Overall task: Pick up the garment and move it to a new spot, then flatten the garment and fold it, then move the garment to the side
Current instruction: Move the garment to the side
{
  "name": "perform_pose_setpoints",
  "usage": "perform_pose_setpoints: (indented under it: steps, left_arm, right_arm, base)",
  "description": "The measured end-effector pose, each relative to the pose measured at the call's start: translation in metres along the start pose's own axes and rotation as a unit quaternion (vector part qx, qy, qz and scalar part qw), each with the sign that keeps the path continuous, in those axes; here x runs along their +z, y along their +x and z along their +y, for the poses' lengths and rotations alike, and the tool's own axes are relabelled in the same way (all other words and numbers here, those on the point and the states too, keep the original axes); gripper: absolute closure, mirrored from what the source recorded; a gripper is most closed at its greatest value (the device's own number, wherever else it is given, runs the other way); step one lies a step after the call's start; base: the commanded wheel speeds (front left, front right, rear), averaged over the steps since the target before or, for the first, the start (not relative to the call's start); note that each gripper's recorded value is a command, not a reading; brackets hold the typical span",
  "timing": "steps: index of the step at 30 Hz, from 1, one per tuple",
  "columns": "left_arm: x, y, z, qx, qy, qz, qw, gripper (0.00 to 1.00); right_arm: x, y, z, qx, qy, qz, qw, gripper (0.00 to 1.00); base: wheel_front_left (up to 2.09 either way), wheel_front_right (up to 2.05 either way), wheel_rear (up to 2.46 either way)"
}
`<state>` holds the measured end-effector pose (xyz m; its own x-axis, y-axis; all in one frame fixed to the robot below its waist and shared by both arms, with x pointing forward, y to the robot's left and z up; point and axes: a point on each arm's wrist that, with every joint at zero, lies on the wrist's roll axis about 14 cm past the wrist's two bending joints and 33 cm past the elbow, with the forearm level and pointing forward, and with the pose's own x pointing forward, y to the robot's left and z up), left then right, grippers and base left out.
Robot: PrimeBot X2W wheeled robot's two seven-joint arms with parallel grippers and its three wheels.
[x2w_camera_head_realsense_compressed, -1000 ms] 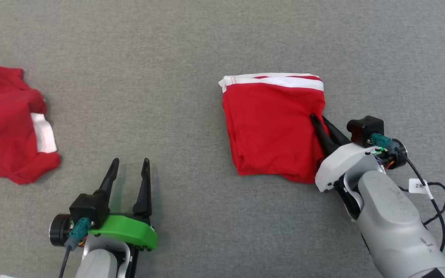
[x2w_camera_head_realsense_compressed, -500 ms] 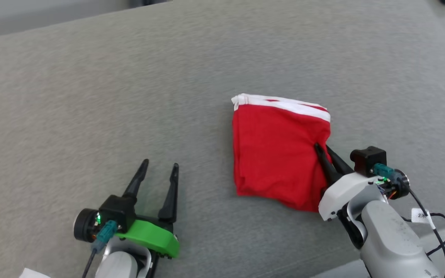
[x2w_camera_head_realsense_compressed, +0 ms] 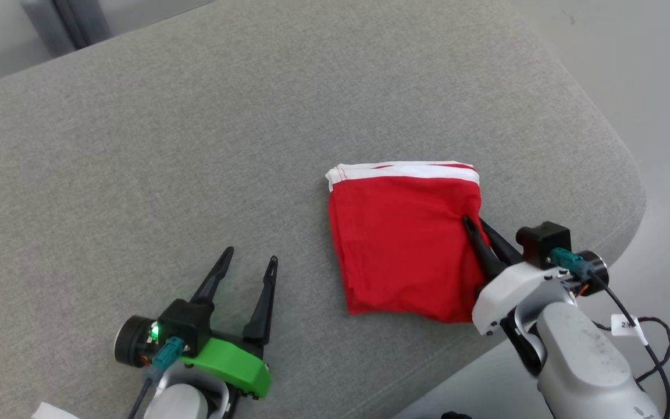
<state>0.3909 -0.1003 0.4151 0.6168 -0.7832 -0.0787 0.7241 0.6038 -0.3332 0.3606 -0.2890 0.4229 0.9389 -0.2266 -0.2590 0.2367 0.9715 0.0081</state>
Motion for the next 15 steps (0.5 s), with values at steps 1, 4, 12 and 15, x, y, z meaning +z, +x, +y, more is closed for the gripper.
perform_pose_setpoints:
  steps: [1,4,12,15]
  left_arm:
    - [-0.002,0.0,0.002,0.0,-0.001,0.003,1.0,0.0]
    - [-0.007,0.001,0.009,-0.001,0.002,0.008,1.0,0.0]
    - [-0.007,0.01,0.044,0.01,0.013,-0.001,1.0,0.0]
    - [-0.007,0.012,0.061,0.017,0.015,-0.007,1.0,0.0]
  right_arm:
    - [0.001,0.003,0.0,0.003,-0.011,0.001,1.0,1.0]
    - [0.013,0.017,-0.002,0.004,-0.042,-0.007,0.999,1.0]
    - [0.05,0.077,-0.013,-0.001,-0.139,-0.02,0.99,1.0]
    - [0.066,0.105,-0.03,-0.017,-0.186,-0.016,0.982,1.0]
  base:
    - [0.0,0.0,0.0]
    - [0.0,0.0,0.0]
    - [0.0,0.0,0.0]
    - [0.0,0.0,0.0]
